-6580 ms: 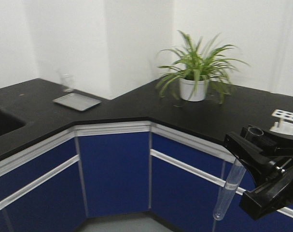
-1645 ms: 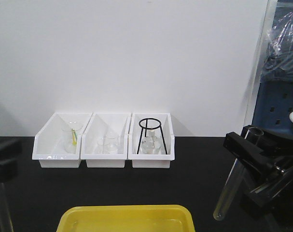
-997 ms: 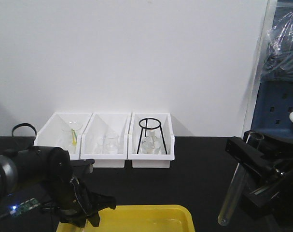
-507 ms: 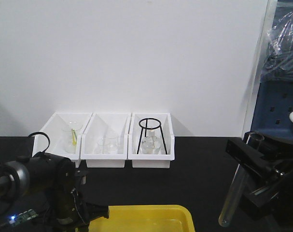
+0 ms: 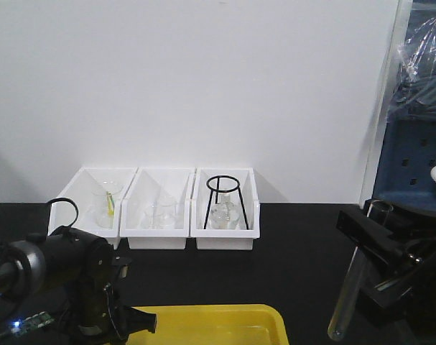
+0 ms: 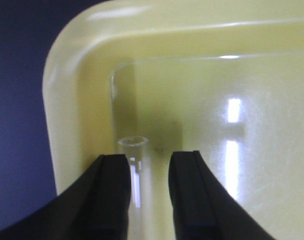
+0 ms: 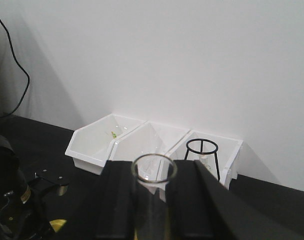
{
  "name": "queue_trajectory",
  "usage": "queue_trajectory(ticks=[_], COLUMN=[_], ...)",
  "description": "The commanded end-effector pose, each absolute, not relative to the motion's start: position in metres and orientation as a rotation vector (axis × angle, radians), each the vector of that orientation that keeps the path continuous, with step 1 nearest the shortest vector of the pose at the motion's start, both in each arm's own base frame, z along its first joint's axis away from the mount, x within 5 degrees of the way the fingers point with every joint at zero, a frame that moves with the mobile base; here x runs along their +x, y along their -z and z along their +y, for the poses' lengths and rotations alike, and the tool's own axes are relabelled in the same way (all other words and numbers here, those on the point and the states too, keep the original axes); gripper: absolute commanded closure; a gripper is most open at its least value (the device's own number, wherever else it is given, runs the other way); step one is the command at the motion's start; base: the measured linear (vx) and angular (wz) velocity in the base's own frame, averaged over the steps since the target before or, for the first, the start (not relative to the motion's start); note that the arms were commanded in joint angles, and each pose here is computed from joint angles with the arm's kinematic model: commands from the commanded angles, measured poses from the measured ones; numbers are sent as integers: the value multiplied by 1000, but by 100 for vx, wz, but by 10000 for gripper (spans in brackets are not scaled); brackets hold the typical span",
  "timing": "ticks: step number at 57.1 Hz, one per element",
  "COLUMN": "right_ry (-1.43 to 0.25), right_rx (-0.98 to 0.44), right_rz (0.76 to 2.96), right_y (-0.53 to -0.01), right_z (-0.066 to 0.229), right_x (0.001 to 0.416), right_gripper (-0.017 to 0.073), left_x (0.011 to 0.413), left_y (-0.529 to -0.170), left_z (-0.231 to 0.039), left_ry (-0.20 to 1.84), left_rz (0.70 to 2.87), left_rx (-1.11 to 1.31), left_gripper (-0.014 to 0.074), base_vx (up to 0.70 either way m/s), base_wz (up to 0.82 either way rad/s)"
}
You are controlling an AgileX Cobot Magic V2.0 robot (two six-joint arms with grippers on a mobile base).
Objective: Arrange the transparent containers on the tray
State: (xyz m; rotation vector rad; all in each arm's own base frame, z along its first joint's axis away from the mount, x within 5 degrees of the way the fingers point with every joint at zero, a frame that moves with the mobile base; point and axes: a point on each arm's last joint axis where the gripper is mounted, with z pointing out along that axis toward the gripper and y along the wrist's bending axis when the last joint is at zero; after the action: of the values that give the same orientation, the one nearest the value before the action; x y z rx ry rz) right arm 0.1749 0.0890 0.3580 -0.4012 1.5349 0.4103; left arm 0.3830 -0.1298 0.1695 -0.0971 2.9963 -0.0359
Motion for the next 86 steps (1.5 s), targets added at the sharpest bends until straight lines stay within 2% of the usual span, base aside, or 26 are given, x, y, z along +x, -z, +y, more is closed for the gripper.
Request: queue_trajectory(ticks=[1, 10, 21, 37, 44, 57, 65, 72, 77, 86], right_ry=[-447, -487, -507, -532, -577, -803, -993, -1173, -1200, -1193], right_rx=[-406, -323, -191, -119, -65, 50, 32, -100, -214, -302], right_rz=[1468, 1607, 1832, 1896, 1911, 1880, 1835, 1835, 1894, 2008], right_y=[-370, -353, -320, -318, -315, -304, -296, -286, -282, -281], right_z=[93, 96, 103, 117, 122, 137, 152, 170, 182, 193], right_x=[177, 192, 217, 252, 261, 275, 281, 283, 290, 312], right_gripper=[571, 571, 571, 571, 571, 571, 571, 571, 571, 571], left_x=[384, 380, 364, 323, 308, 295, 295, 295, 294, 294], left_y=[-210, -238, -302, -393, -413, -433, -433, -433, -433, -432], left_z=[-130, -128, -125, -111, -106, -101, -101, -101, -101, -101], left_ry=[77, 126, 227, 332, 346, 366, 363, 349, 348, 344], left_rz=[2881, 2785, 2560, 2213, 2143, 2054, 2055, 2053, 2058, 2069], left_rx=[-81, -75, -51, 17, 25, 26, 30, 53, 53, 53], left_gripper=[238, 238, 239, 239, 239, 239, 239, 239, 239, 239], base_vx=[0, 0, 0, 0, 0, 0, 0, 0, 0, 0], base_wz=[0, 0, 0, 0, 0, 0, 0, 0, 0, 0])
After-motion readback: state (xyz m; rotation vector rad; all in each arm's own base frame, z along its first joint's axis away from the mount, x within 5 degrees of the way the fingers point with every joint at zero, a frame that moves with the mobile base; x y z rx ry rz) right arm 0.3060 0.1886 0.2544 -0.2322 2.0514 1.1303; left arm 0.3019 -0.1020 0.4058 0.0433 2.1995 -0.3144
